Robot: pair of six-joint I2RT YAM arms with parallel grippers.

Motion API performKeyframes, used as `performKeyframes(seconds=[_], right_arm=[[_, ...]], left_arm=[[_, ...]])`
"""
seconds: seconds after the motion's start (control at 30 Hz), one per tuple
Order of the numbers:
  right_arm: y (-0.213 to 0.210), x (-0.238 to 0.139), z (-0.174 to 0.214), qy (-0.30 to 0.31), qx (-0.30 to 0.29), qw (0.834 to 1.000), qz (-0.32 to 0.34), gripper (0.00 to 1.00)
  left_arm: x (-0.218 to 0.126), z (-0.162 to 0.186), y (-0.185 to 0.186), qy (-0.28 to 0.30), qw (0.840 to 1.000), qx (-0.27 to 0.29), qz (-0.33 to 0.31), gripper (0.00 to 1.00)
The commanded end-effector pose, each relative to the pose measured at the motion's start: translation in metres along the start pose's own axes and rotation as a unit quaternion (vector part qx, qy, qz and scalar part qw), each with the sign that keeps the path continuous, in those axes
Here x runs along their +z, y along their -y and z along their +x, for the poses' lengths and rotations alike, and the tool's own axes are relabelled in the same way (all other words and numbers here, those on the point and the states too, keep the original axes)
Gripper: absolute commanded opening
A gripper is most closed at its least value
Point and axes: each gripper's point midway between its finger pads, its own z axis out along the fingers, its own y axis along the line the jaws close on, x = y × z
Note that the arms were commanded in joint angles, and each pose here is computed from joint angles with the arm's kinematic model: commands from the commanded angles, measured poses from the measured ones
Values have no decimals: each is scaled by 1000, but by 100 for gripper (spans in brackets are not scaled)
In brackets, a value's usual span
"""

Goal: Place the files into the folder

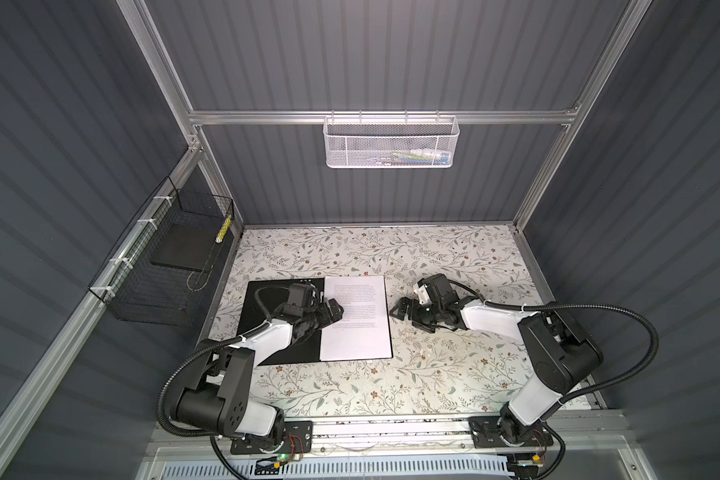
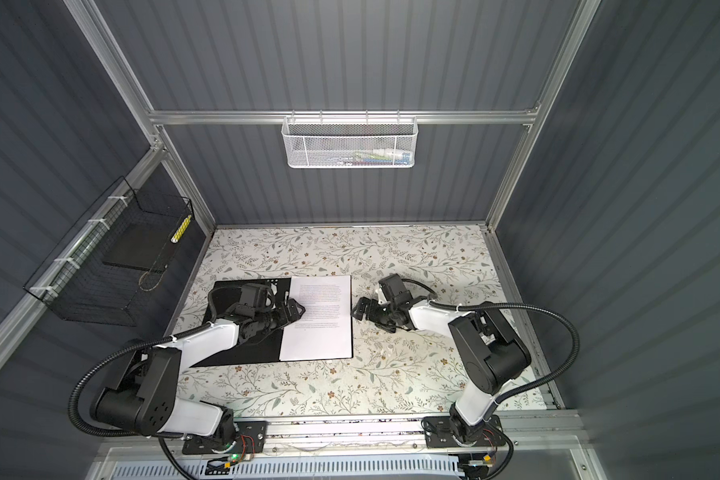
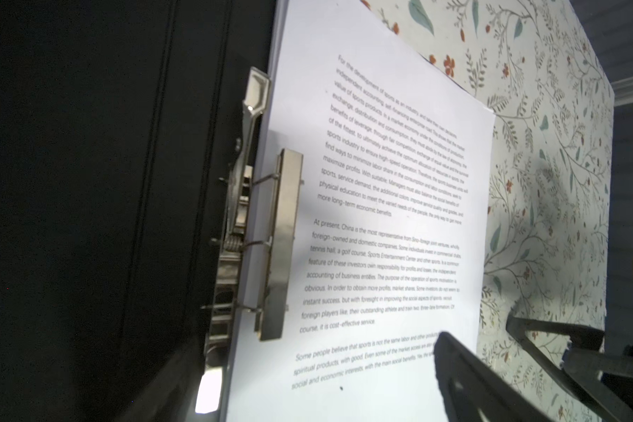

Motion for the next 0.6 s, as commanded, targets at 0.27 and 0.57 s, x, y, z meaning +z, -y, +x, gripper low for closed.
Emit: performKeyframes(seconds=[0.27, 0.57], right_arm=[[87, -40, -12, 61, 100, 988, 105, 99], [136, -87, -10, 115, 148, 971, 148, 99]], left_arm=[[46, 60, 62, -72, 995, 48, 45, 100], [87, 103, 121, -117, 985, 95, 77, 100]])
